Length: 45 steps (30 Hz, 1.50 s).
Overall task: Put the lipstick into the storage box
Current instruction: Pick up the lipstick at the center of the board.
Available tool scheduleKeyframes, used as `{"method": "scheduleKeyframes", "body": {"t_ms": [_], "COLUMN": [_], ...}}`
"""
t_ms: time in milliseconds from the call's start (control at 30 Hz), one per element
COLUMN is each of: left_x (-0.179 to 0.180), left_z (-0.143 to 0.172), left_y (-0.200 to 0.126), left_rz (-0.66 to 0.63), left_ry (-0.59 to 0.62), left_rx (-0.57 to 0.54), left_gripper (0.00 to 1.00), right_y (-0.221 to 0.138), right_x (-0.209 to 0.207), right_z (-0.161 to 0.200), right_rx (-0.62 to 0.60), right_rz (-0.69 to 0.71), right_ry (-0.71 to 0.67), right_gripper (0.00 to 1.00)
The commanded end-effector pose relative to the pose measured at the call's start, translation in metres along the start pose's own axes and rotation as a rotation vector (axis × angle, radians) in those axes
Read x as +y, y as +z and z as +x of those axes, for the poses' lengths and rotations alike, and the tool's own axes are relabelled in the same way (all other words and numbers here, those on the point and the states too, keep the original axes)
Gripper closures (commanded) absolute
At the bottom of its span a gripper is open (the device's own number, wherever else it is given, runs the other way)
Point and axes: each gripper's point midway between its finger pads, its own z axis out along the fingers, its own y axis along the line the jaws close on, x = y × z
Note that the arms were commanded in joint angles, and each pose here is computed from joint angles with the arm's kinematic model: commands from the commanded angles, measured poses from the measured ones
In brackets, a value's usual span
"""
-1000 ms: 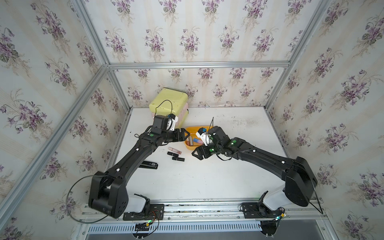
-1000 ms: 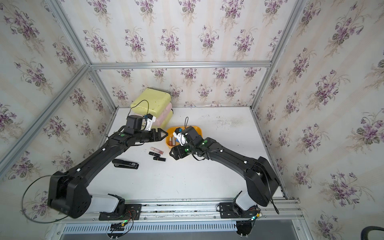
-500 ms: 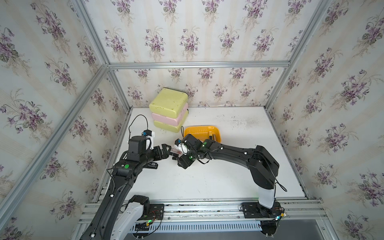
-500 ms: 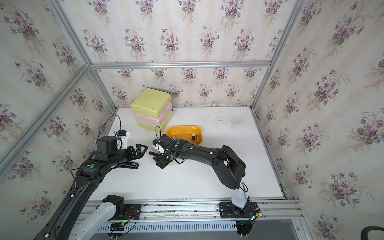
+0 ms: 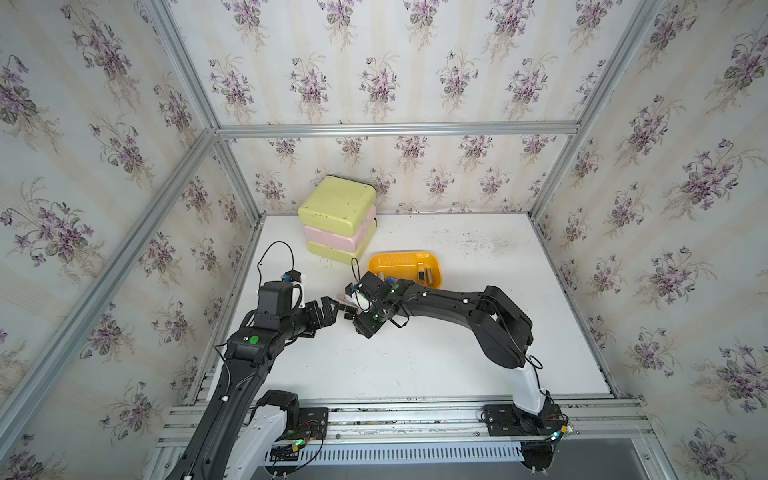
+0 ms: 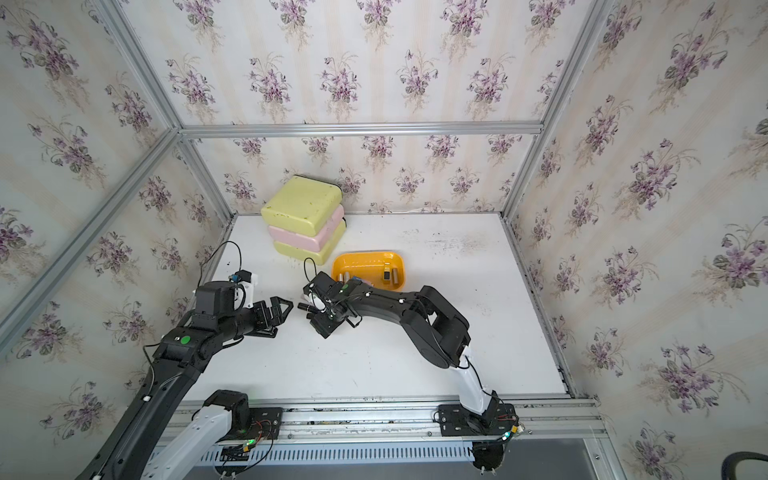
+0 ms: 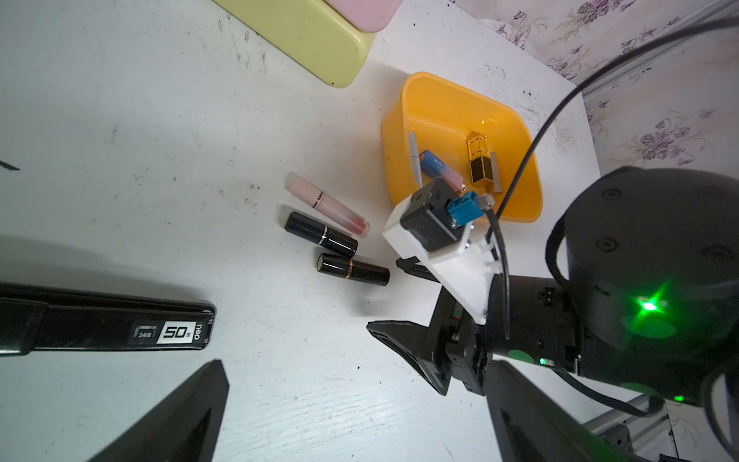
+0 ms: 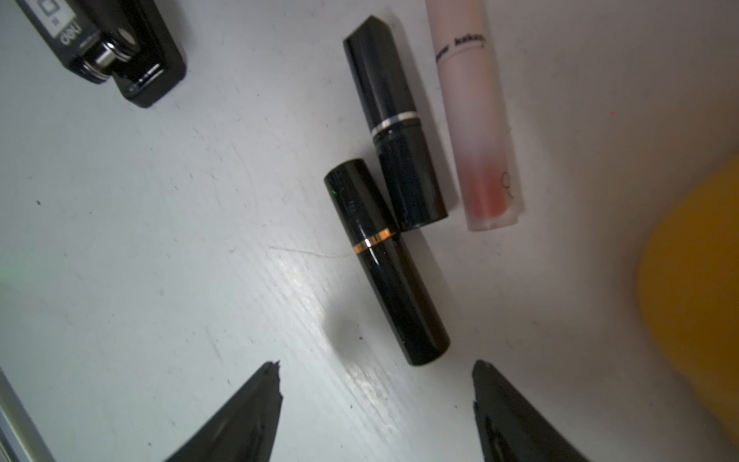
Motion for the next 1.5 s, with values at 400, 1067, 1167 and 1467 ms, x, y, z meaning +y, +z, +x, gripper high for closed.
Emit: {"method": "scheduleKeyframes", "body": {"t_ms": [400,1067,1167,1467], "left_x": [0.007,0.009,0.01,0.012], "left_z": [-0.001,0.0,0.0,0.001], "left_y": [-0.01,-0.009,-0.009,-0.008], "left_rz": [-0.03,-0.027,-0.028,-0.033], "left_ry": [0.013,0.002,0.0,-0.004], "left_rx": [-0.026,-0.024,-0.024,-0.027], "left_gripper": [0.0,0.0,0.0,0.0], "right_y": [0.024,0.024,0.023,0.019], "right_x": [-0.005,-0.001,0.002,0.016], "right_z": [0.002,0.01,0.011,0.01], "right_rx": [0.033,0.045,0.044,0.029], "right_rz": [-0.004,-0.026,-0.042,-0.087], "right_ry": [-0.009,-0.007,-0.014,-0.046], "right_gripper": [0.23,0.46,0.48,0.54]}}
